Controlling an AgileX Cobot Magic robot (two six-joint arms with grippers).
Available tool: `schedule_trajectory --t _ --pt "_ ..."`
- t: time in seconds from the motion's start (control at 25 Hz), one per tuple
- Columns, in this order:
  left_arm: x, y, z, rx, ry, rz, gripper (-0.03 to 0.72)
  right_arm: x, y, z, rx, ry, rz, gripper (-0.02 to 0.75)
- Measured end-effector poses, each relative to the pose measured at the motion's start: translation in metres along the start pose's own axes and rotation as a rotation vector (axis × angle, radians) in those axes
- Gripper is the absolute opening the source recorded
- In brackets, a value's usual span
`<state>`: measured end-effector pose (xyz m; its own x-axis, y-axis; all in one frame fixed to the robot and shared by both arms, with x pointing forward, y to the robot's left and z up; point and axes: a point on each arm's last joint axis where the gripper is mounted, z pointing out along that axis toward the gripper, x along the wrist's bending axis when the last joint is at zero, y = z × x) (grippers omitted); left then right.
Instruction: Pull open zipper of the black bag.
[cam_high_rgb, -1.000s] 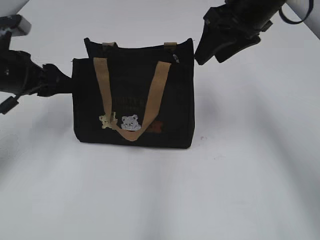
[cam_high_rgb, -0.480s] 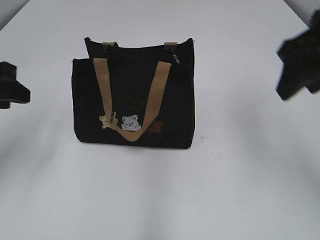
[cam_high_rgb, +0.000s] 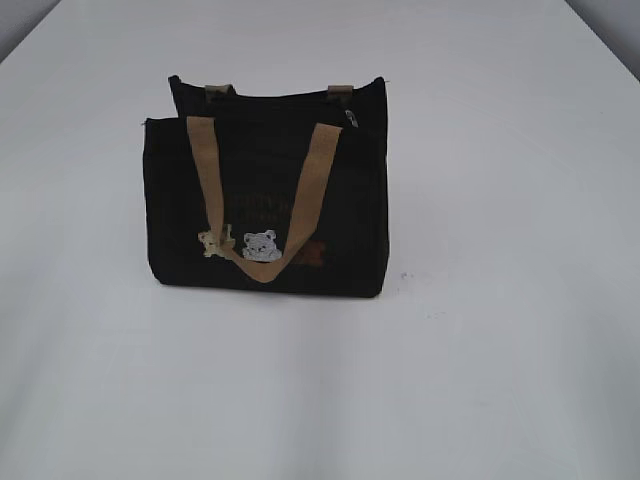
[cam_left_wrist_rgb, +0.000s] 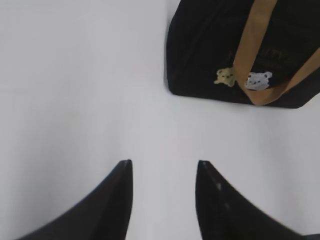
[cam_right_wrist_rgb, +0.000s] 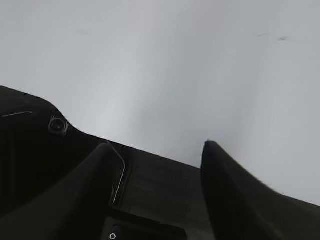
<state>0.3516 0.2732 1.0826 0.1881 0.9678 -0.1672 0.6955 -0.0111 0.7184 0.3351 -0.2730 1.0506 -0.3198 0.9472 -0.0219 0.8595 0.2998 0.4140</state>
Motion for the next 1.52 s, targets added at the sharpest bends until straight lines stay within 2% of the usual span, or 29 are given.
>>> schedule_trajectory --t 0.2,0.4,0.6,0.72,1.32,1.4,1.52 --pt "0.001 -0.036 -0.037 -0.053 0.058 0.059 0.312 0.004 -0.045 -0.007 -0.171 -0.016 -0.015 0.439" --pt "0.003 -0.076 -0.051 -0.123 0.074 0.087 0.309 0.006 -0.067 -0.022 -0.374 -0.032 -0.020 0.435" --pt "0.002 -0.097 -0.072 -0.287 0.090 0.119 0.291 0.007 -0.085 -0.034 -0.524 -0.043 -0.022 0.435" --pt "0.002 -0.102 -0.076 -0.319 0.093 0.125 0.288 0.008 -0.095 -0.038 -0.601 -0.047 -0.023 0.435" --pt "0.002 -0.102 -0.076 -0.321 0.096 0.127 0.254 0.009 -0.098 -0.038 -0.619 -0.049 -0.024 0.435" --pt "0.002 -0.102 -0.076 -0.322 0.098 0.126 0.244 0.009 -0.098 -0.038 -0.618 -0.064 -0.007 0.435" --pt "0.002 -0.102 -0.076 -0.323 0.111 0.117 0.239 0.009 -0.098 -0.038 -0.611 -0.148 0.085 0.435"
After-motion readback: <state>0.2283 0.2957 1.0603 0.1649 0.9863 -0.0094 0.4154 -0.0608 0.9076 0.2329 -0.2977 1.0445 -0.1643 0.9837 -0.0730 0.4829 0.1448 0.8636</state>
